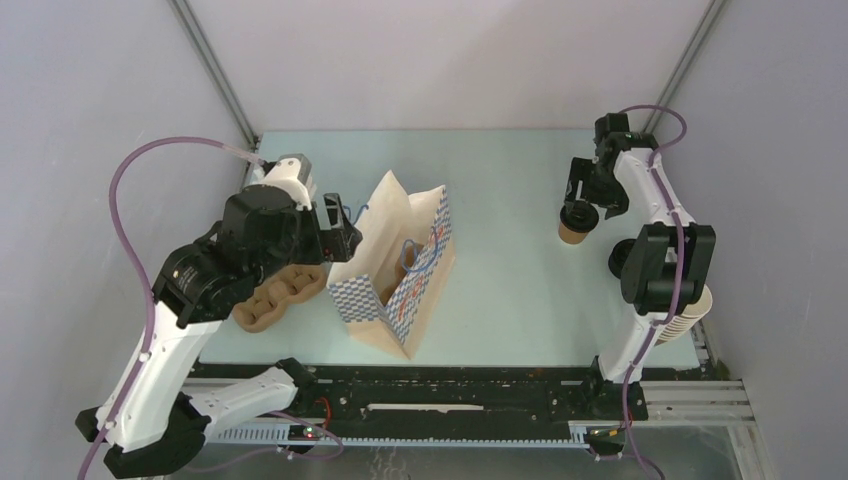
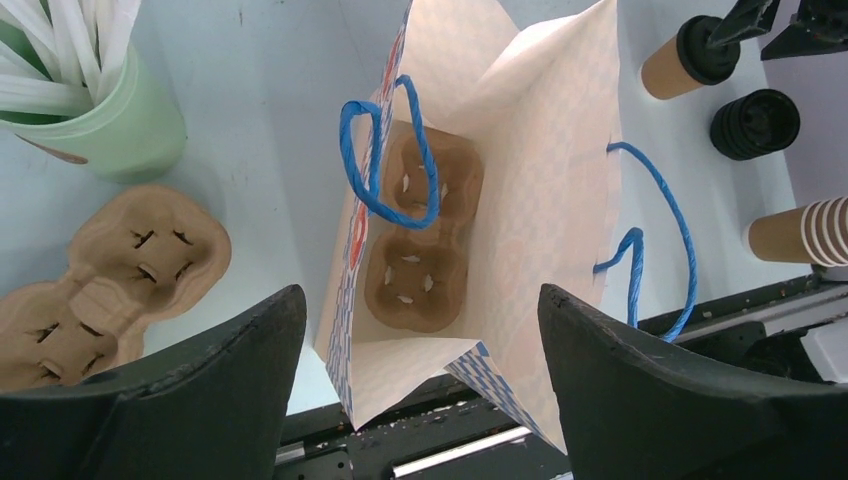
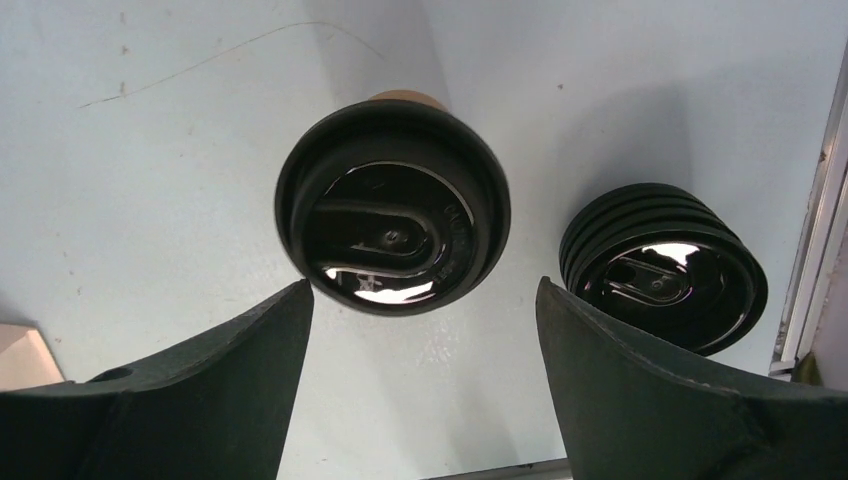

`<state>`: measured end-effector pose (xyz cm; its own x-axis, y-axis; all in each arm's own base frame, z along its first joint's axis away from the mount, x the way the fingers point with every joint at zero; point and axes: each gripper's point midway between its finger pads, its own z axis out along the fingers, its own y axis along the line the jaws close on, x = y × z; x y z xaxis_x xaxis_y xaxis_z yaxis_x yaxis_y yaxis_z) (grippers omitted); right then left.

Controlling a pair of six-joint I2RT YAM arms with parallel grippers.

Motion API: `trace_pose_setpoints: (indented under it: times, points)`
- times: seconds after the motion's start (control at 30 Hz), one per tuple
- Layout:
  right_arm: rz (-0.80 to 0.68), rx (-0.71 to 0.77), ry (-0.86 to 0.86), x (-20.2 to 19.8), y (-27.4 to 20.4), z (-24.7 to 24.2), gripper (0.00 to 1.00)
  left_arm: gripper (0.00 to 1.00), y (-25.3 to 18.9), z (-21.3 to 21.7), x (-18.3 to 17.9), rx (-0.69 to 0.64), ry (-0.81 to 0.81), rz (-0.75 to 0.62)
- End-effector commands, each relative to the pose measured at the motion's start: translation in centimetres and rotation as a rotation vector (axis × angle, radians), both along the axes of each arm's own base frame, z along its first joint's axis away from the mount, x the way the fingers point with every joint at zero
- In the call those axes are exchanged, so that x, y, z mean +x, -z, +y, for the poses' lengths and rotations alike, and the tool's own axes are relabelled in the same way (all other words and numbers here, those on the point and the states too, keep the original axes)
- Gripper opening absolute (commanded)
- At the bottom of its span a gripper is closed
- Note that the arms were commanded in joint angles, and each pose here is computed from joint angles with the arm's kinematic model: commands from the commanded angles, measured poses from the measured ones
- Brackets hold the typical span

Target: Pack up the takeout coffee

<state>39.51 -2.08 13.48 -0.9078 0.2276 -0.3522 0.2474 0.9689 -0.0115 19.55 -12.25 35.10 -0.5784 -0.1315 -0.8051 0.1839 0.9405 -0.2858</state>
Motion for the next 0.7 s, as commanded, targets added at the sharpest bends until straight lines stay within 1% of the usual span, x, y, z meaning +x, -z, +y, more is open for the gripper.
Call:
trace_pose_setpoints:
  times: [0.0, 0.3, 0.5, 0.67]
  points:
    - [0.002, -0.007, 0.007, 0.6, -0.4, -0.7, 0.91, 0.9, -0.8, 0.4, -0.4, 0.026, 0.031, -0.027]
    - [0.009, 0.027, 0.006, 1.6, 0.1, -0.1, 0.9, 0.91, -0.6, 0.4, 0.0, 0.047, 0.032, -0.024]
    - [-0.038, 0.027, -0.011, 1.8, -2.0, 0.6, 0.91, 0.91, -0.7, 0.3, 0.4, 0.057, 0.031, -0.026]
    - [-0.028, 0.033, -0.04, 1.1, -2.5, 1.9, 0.91, 0.91, -0.7, 0.2, 0.8, 0.074, 0.036, -0.025]
